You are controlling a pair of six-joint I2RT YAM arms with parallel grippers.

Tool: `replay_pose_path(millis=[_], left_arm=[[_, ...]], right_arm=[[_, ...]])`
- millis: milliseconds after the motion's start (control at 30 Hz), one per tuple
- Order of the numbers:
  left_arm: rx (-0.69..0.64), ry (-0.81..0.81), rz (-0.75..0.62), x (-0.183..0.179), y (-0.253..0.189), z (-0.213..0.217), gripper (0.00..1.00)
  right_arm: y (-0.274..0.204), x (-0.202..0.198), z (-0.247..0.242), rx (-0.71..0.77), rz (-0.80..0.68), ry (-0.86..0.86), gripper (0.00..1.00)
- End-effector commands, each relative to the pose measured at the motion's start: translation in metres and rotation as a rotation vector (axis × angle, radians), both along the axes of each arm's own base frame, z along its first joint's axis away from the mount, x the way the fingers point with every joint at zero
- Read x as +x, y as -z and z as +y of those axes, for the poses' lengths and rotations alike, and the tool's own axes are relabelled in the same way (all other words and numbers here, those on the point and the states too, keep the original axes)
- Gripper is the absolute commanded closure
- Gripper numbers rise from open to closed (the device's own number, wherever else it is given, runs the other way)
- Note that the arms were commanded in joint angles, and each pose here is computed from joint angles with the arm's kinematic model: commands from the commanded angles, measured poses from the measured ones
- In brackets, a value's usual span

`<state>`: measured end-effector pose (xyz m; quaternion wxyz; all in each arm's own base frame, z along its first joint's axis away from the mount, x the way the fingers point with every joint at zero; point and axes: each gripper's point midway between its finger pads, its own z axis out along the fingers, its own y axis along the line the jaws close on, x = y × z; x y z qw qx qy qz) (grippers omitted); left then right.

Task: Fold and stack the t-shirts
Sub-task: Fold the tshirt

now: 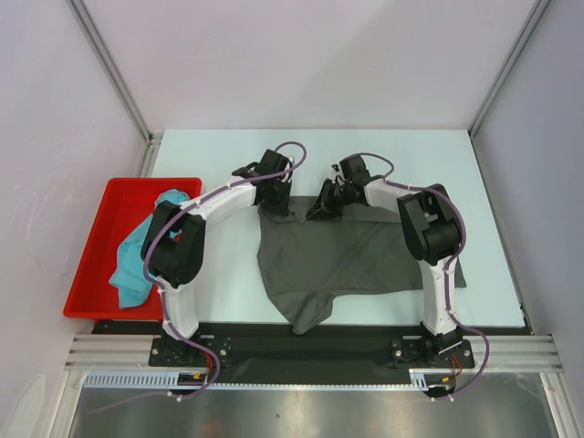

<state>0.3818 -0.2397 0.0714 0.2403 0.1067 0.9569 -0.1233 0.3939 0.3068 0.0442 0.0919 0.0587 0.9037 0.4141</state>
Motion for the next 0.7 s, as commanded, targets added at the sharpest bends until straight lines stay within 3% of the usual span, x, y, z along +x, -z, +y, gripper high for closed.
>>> replay_pose_path(millis=[0,233,400,667], left_arm=[[-0.032,0.007,-0.019,0.000,-0.010,-0.004,0.77],[-0.032,0.009,-0.005,-0.006,-0.004,-0.003,0.77],[-0.040,0.011,-0.003,-0.005,-0.005,-0.005,0.77],[-0.060,0.020,0.036,-0.019,-0.001,-0.005,0.77]], right_arm=[[-0.001,0.016,0.005,-0.005,-0.026,0.006,0.82],[0.003,0.021,0.001,-0.055,-0.033,0.004,0.78],[0.007,0.024,-0.007,-0.128,-0.073,-0.008,0.68],[0.001,0.047,-0.007,-0.176,-0.128,-0.019,0.66]])
